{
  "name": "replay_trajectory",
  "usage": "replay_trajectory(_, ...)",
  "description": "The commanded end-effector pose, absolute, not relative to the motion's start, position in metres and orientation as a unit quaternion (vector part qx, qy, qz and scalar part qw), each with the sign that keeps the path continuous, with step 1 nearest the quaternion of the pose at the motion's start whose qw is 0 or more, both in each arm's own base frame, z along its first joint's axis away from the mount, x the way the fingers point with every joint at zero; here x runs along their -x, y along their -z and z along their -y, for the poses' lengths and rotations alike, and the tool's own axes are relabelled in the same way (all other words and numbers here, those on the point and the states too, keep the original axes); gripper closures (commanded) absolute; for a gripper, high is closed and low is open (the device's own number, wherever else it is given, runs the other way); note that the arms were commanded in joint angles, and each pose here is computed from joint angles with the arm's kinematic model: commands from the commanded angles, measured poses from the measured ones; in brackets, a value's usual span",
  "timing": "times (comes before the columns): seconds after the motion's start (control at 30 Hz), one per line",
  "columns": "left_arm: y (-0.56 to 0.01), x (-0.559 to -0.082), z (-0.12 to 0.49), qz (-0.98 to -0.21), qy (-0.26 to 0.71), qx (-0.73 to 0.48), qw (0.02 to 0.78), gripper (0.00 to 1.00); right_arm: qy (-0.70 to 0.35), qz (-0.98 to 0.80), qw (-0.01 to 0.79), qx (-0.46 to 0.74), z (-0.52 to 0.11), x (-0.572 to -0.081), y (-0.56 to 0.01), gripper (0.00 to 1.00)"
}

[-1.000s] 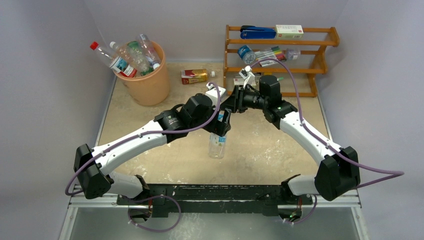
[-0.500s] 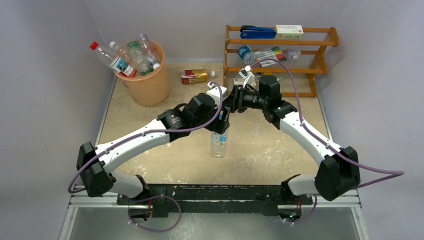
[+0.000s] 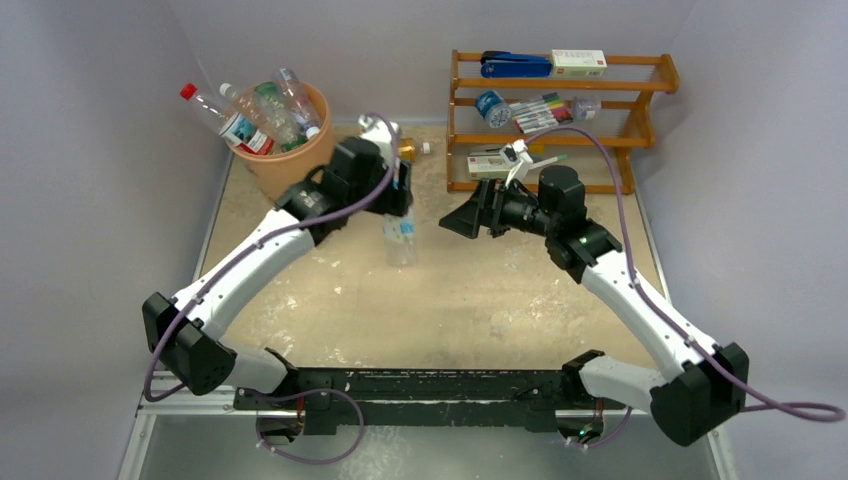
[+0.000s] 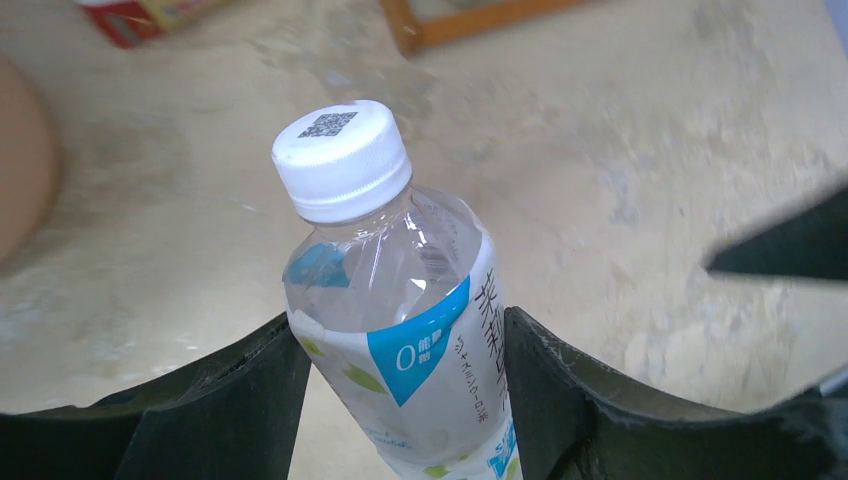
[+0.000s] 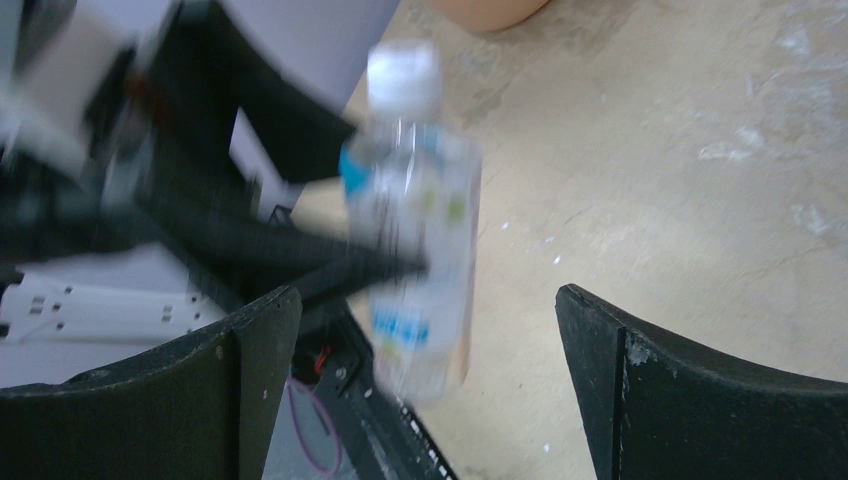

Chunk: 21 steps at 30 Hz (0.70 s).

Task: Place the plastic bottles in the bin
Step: Pick up the plastic bottle at the center of the board, then place the plastic bottle in the trash bin.

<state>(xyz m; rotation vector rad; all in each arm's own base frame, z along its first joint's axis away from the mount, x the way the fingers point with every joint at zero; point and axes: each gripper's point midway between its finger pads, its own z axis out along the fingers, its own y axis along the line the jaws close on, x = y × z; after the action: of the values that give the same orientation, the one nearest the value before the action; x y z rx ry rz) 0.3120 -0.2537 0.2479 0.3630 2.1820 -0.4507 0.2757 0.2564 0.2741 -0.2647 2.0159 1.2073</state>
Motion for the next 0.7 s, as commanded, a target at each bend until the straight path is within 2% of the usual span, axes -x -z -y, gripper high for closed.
replay_trajectory(0.0, -0.338, -0.353, 0.222, -0.828, 0.188, -0.107, 0.518, 0.36, -0.467, -0.786, 0.393, 0.096, -0.245, -0.255, -0.280, 0.00)
replay_trajectory(0.2, -0.396, -0.396, 0.190, -0.806, 0.159, -0.067, 0.566, 0.35, -0.461, -0.790, 0.394, 0.087, -0.236, -0.242, -0.270, 0.00)
replay_trajectory(0.43, -0.430, -0.445, 0.153, -0.789, 0.127, -0.010, 0.602, 0.35, -0.475, -0.783, 0.395, 0.066, -0.224, -0.215, -0.263, 0.00)
replay_trajectory(0.53, -0.443, -0.459, 0.115, -0.782, 0.089, 0.032, 0.617, 0.35, -0.482, -0.780, 0.394, 0.058, -0.217, -0.200, -0.260, 0.00)
replay_trajectory(0.67, -0.455, -0.471, 0.059, -0.766, 0.099, 0.097, 0.627, 0.35, -0.489, -0.777, 0.393, 0.054, -0.210, -0.184, -0.256, 0.00)
